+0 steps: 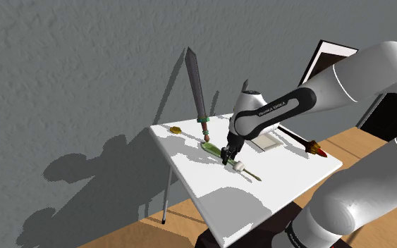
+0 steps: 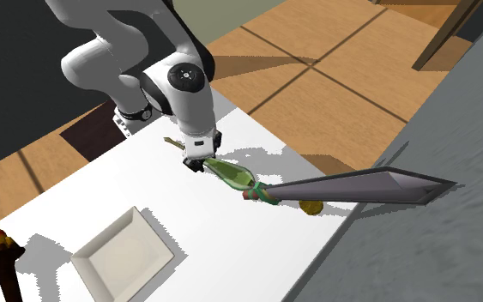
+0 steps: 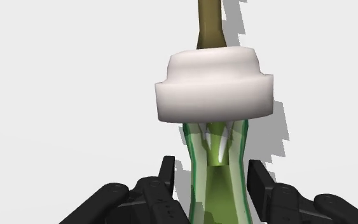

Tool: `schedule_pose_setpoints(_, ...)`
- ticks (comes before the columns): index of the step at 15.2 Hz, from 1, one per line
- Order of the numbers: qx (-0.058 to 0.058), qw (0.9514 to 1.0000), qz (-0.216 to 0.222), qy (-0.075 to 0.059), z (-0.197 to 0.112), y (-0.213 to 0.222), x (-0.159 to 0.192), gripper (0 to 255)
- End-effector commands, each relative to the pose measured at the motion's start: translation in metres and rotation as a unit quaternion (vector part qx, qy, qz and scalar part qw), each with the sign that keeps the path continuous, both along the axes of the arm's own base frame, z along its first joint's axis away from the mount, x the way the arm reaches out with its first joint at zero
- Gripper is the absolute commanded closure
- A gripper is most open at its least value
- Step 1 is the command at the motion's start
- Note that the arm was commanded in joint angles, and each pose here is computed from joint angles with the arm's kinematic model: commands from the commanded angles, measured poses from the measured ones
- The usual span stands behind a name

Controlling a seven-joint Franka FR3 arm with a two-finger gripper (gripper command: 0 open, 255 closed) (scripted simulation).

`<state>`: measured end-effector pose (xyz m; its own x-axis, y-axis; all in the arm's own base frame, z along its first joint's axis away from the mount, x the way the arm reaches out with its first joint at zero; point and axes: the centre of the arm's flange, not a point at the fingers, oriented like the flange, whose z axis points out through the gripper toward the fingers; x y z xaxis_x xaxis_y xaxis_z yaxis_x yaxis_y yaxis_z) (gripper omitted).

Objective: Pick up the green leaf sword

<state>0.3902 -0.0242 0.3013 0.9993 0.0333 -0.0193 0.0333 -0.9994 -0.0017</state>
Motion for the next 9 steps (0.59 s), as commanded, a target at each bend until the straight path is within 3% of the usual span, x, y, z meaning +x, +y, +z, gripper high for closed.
schedule_pose_setpoints(1, 0.000, 1.0000, 0.001, 0.003, -0.004, 0.002, -0.002, 255)
schedule_pose_setpoints(9, 0.000, 1.0000, 0.001, 0.003, 0.038, 0.002, -0.002, 255)
